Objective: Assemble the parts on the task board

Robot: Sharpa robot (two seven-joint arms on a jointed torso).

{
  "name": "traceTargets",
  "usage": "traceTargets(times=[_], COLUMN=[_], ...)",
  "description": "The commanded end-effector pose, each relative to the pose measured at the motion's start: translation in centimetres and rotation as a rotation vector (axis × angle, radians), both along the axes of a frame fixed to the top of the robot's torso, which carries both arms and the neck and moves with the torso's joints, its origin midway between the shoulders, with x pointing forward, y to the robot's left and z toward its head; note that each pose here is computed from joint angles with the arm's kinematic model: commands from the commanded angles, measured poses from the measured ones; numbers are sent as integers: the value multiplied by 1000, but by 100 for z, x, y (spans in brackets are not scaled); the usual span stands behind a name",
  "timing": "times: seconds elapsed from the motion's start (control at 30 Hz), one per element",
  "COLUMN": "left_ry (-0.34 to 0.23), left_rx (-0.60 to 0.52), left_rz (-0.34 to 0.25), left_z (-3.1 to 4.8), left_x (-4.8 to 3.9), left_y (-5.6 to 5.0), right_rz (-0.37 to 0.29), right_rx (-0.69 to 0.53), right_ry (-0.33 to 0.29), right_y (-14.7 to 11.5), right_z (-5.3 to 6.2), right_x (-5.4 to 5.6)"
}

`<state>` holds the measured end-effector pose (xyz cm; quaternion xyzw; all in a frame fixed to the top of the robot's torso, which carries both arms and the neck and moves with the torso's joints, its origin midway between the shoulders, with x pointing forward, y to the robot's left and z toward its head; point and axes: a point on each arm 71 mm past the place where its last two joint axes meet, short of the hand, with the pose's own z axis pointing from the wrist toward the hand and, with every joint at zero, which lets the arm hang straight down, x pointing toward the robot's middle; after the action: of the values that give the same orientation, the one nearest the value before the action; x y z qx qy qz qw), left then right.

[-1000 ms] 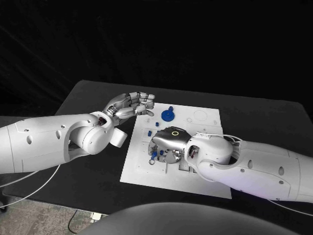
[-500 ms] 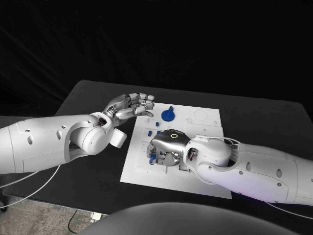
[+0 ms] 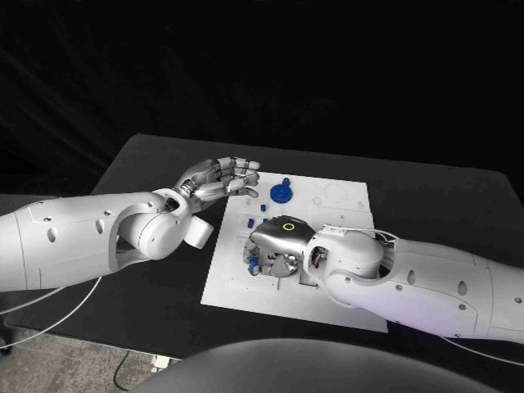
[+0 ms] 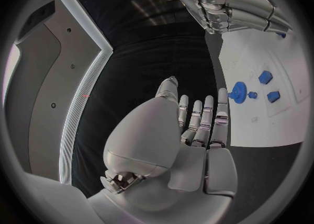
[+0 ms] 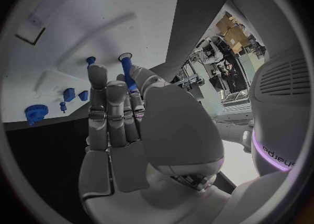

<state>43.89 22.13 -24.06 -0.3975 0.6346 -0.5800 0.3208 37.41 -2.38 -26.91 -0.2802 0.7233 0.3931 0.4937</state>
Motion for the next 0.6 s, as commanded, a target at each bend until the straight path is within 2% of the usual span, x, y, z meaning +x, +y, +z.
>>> traceTargets(times=[0.03,0.6], left_ry=[1,4], left_rx=[-15,-13], left_rz=[-25,-24], left_z=[4,1], left_x=[-9,-11], left_y=[-27,-23], right_rz=[-10,-3], right_rx=[-31,-29], right_ry=[-3,-2], right_y=[-21,-54], right_z=[-40,-33], right_x=[8,-12])
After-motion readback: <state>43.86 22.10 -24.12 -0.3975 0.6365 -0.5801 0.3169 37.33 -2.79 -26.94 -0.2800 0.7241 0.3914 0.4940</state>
